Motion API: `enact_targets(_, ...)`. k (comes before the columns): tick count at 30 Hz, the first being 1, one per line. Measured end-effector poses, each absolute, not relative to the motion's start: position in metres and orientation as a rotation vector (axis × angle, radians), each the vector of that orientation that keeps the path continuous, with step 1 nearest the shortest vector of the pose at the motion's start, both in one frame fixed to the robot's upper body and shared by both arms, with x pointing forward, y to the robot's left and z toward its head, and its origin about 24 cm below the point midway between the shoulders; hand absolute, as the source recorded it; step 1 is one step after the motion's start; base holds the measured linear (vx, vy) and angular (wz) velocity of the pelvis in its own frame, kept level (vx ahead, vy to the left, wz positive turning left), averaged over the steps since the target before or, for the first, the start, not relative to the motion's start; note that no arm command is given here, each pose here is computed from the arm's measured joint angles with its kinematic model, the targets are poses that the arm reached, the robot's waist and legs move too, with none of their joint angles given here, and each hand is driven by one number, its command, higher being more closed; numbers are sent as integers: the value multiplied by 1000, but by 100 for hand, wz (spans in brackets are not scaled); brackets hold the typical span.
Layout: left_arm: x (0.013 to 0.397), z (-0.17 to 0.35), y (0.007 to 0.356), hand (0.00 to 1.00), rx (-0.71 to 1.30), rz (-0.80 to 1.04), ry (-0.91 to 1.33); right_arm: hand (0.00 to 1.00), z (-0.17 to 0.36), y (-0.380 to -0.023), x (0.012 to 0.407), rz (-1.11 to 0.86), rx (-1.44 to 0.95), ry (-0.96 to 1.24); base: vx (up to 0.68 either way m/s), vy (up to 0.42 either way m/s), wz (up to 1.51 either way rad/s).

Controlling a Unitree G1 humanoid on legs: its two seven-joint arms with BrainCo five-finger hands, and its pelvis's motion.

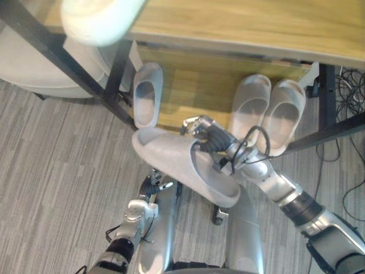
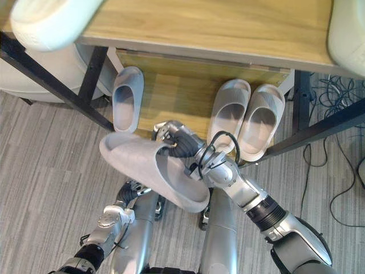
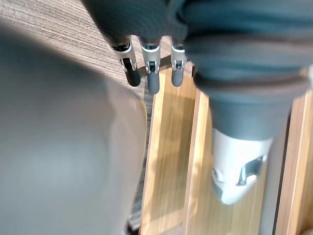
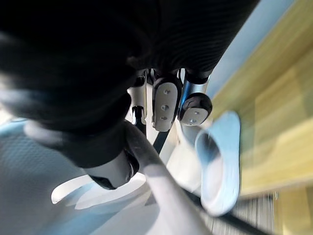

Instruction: Organize the slippers on the shoe rack

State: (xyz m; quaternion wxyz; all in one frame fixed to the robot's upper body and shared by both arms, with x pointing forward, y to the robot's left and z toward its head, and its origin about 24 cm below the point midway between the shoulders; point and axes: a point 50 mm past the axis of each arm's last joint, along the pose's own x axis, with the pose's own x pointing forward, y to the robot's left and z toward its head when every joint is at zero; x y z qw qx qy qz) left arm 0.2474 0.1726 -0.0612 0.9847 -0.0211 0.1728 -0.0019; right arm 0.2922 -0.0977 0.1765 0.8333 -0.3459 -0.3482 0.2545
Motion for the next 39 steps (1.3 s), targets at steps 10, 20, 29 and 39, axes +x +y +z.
enact_targets(10,243,-73,224,0,-38,301,489,100,219,-106,312,235,-645,-845,-17,-19,1)
enact_targets(20,255,-56,222,0,-139,376,390,100,241,-123,320,-93,-497,-837,-11,-49,6)
enact_targets(29,258,-53,219,0,-172,390,372,100,275,-136,325,-318,-355,-872,25,-43,2)
enact_targets(39,259,-54,205,0,-212,389,375,100,278,-146,346,-377,-283,-776,-10,-30,-1)
